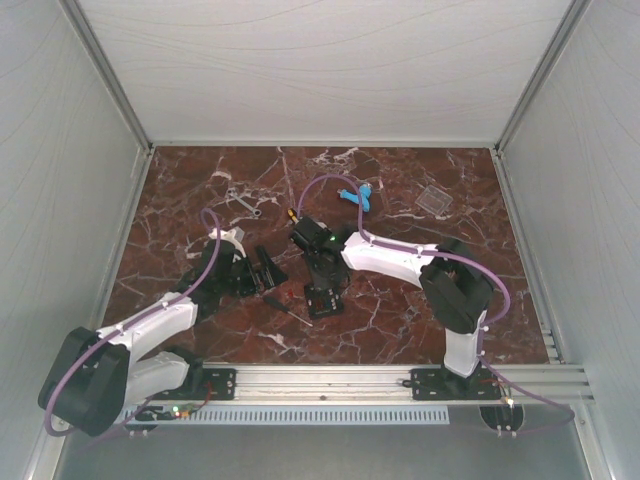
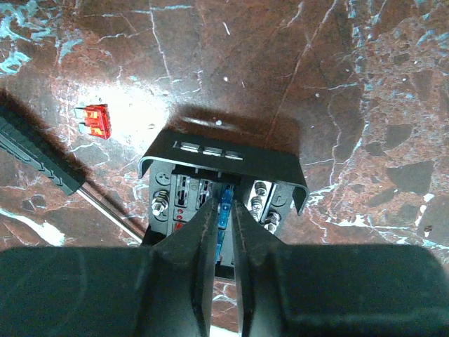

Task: Snap on the fuse box
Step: Install the fuse at the fuse box base, then adjust the fuse box base at the center of the board, then install the fuse at the fuse box base.

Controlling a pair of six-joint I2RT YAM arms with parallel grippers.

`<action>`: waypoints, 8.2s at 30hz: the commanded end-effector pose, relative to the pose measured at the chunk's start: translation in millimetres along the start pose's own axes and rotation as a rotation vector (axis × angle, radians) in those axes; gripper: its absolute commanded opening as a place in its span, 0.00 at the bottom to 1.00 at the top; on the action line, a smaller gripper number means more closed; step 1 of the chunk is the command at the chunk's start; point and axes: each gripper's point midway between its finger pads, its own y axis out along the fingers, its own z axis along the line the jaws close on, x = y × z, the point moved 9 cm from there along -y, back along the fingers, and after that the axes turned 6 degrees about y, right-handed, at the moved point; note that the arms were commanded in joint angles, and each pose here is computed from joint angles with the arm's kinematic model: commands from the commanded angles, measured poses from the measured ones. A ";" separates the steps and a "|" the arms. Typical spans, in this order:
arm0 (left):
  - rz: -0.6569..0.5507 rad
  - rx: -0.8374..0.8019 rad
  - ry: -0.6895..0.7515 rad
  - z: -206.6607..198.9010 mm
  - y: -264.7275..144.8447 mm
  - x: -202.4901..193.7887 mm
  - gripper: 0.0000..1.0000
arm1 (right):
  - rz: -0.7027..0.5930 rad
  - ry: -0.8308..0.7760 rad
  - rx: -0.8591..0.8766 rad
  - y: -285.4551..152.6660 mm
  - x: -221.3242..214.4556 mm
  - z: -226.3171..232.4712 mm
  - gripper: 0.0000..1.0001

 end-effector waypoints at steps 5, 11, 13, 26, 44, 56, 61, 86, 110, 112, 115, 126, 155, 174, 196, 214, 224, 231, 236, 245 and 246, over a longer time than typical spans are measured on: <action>-0.029 -0.038 0.028 -4.5 1.8 7.4 1.00 | -0.013 0.002 -0.006 -5.7 0.1 3.9 0.06; -0.027 -0.042 0.029 -4.9 1.8 7.3 1.00 | 0.004 0.013 -0.030 1.0 -5.4 -1.4 0.00; -0.027 -0.043 0.027 -5.0 1.9 7.3 1.00 | 0.016 0.023 -0.027 4.2 -7.5 -3.4 0.00; -0.031 -0.041 0.029 -5.0 0.7 7.4 1.00 | 0.064 0.147 -0.027 19.8 -19.3 -29.6 0.00; -0.015 -0.090 0.026 -8.5 -0.1 4.9 0.99 | -0.057 0.077 -0.030 8.7 -15.6 -13.1 0.07; -0.010 -0.110 0.029 -10.1 -0.8 4.6 0.98 | -0.161 0.022 0.053 -29.1 -2.7 7.7 0.23; -0.005 -0.114 0.026 -10.1 -0.3 3.9 0.98 | -0.198 0.011 -0.006 -33.6 -0.4 6.5 0.23; 0.028 -0.107 -0.001 -8.0 4.9 2.1 0.98 | -0.142 -0.037 -0.081 -10.1 -2.9 14.3 0.14; 0.022 -0.108 -0.002 -7.8 3.2 2.5 0.98 | -0.015 0.076 -0.064 5.8 -12.6 -9.6 0.00; 0.021 -0.108 -0.002 -7.7 3.2 2.7 0.98 | -0.002 0.089 -0.067 9.2 -14.4 -13.4 0.00; 0.022 -0.106 -0.003 -7.5 3.4 2.6 0.98 | 0.012 0.101 -0.073 14.6 -18.5 -18.6 0.00; 0.026 -0.115 -0.001 -7.5 4.0 1.9 0.97 | 0.045 0.118 -0.150 39.7 -26.4 -33.3 0.00; 0.206 -0.356 -0.090 -25.0 1.5 -26.5 0.71 | -0.230 0.020 0.113 -46.6 -9.5 -2.5 0.21; 0.307 -0.344 -0.045 -54.6 24.4 -54.2 0.47 | -0.356 0.071 0.123 -60.0 -28.6 -29.8 0.27; 0.240 -0.348 -0.020 -78.0 34.5 -43.1 0.47 | -0.351 -0.031 0.143 -49.3 -25.7 -31.8 0.21; 0.192 -0.254 -0.018 -54.0 52.4 3.5 0.45 | -0.303 -0.062 0.064 -20.6 -2.9 -18.9 0.13; 0.222 -0.270 -0.011 -55.1 59.3 3.7 0.41 | -0.291 -0.052 0.027 -14.9 2.0 -20.6 0.11; 0.241 -0.273 -0.016 -54.4 63.2 2.3 0.35 | -0.276 -0.054 0.026 -11.2 4.4 -18.1 0.10; 0.248 -0.275 -0.019 -54.0 64.2 1.4 0.32 | -0.261 -0.054 0.015 -9.3 3.8 -18.4 0.09; 0.252 -0.277 -0.021 -53.7 63.8 0.0 0.29 | -0.203 -0.059 -0.008 -3.6 -0.1 -19.2 0.06; 0.253 -0.278 -0.021 -53.8 63.8 -0.1 0.29 | -0.197 -0.059 -0.016 -2.5 -0.5 -19.8 0.06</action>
